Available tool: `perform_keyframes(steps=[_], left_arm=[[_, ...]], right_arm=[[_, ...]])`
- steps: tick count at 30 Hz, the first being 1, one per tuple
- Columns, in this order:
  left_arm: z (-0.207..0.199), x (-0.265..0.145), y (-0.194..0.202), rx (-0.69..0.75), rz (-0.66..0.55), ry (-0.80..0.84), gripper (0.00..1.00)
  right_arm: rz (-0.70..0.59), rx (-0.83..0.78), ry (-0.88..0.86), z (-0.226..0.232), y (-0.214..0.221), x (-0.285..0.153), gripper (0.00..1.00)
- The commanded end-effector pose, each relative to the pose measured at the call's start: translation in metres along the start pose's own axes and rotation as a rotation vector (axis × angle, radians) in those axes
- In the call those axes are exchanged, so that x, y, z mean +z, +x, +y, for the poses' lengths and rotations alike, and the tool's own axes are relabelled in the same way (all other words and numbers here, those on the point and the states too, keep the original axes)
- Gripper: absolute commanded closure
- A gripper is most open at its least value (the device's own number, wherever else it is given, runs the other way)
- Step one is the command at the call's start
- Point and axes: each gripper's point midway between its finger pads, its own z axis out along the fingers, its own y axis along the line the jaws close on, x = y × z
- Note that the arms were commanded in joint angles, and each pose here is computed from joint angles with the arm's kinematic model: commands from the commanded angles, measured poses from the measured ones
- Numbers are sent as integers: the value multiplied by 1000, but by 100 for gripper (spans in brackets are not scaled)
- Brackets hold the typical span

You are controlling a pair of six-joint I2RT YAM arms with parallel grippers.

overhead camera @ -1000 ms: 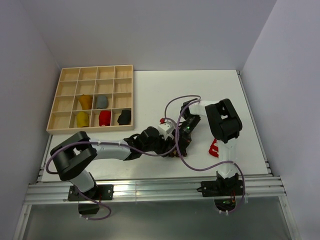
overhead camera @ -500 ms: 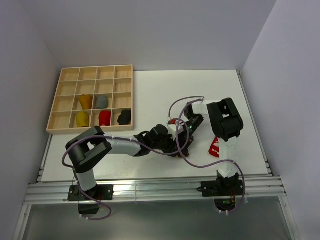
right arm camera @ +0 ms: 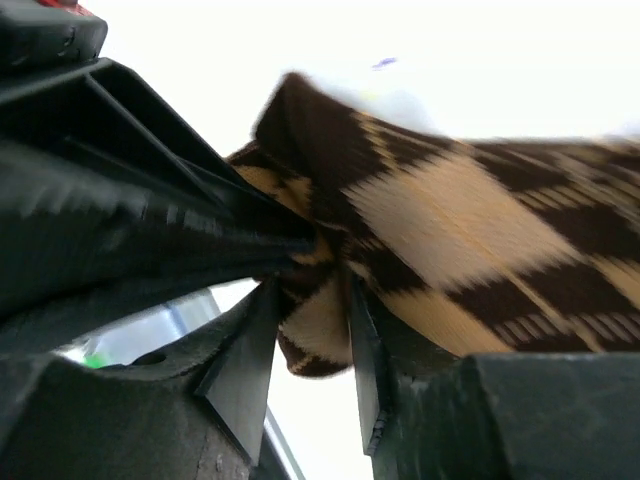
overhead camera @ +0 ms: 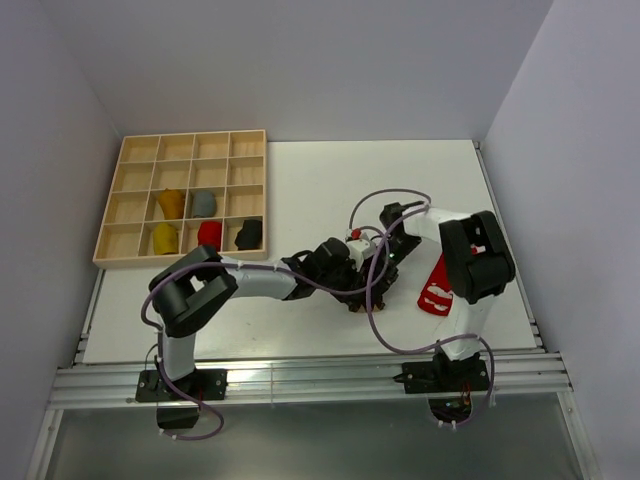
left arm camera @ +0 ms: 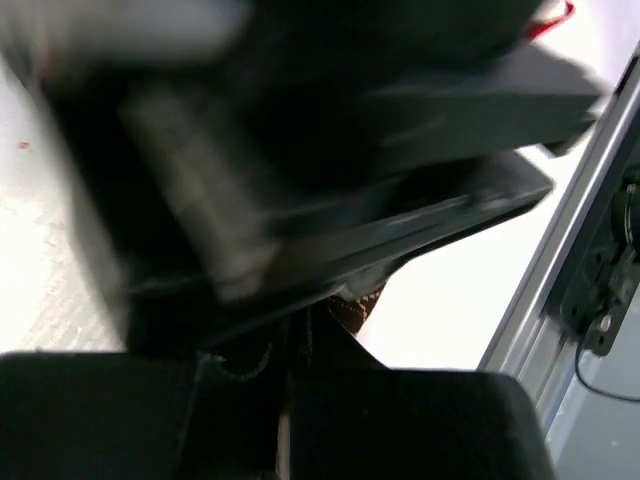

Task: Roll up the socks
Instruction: Roll the sock at the center of the board.

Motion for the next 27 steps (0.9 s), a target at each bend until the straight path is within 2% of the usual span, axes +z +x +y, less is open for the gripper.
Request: perform_keyframes(steps=[1, 7, 11, 15, 18, 21, 27], left_arm=[[20, 1, 43, -104, 166, -83, 100], [25, 0, 44, -223, 227, -108, 100], [24, 2, 34, -300, 280, -112, 100], [25, 3, 35, -395, 371, -96, 100], [22, 0, 32, -490, 428, -44, 100], [24, -2, 31, -570, 475, -17, 100], [30, -3, 30, -656, 527, -4, 100]], right_arm=[[-161, -91, 194, -32, -31, -27, 58], [-330, -49, 308, -48, -34, -71, 57], [-391, -71, 402, -54, -24, -92, 57], [-441, -163, 552, -56, -14, -104, 57], [-503, -291, 640, -41, -14, -114, 54], [-507, -394, 668, -30, -10, -113, 51], [-405, -609, 623, -3, -4, -93, 50]])
